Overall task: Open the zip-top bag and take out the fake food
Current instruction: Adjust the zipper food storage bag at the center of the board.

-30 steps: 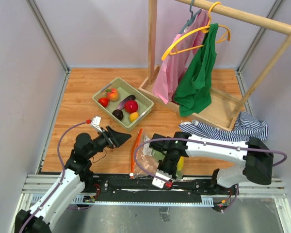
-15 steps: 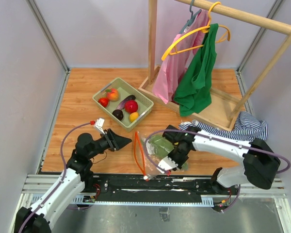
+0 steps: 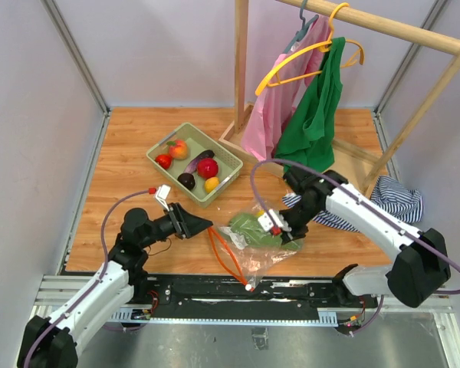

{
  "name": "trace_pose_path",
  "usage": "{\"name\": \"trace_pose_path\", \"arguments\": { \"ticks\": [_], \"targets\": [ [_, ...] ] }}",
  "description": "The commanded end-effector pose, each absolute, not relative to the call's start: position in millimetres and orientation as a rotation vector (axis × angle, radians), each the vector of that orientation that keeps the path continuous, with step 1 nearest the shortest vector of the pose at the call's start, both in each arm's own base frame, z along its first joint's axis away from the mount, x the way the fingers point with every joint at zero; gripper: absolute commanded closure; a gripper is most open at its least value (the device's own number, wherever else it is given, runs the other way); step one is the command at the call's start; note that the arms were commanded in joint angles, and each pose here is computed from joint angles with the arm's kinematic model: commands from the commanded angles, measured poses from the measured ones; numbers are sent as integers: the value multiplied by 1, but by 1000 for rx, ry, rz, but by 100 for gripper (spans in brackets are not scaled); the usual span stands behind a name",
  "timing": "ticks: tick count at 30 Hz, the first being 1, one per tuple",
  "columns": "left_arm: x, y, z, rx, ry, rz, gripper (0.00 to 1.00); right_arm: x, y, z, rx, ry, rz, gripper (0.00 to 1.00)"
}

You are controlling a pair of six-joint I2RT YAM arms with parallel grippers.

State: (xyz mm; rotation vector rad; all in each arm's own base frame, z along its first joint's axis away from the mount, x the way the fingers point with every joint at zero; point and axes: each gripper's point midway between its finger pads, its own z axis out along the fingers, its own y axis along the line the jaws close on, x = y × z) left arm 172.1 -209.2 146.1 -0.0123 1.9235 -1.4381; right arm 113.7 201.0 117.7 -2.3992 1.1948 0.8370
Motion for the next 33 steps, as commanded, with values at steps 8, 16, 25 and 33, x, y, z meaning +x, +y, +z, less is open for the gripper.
{"name": "trace_pose_path", "arguments": {
  "ticks": [8, 16, 25, 33],
  "targets": [
    [196, -210, 201, 235, 1690, -1271, 1, 174, 148, 131, -2075, 1652, 843, 63],
    [181, -219, 173, 290, 1796, -1353, 1, 184, 143, 132, -1980, 1739, 951, 64],
    [180, -219, 171, 221, 1790, -1394, 3, 179, 145, 131, -1936, 1717, 969, 63],
    [175, -219, 177, 102, 1812, -1487, 15, 177, 162, 157, -1856, 1556, 954, 57]
  ]
}}
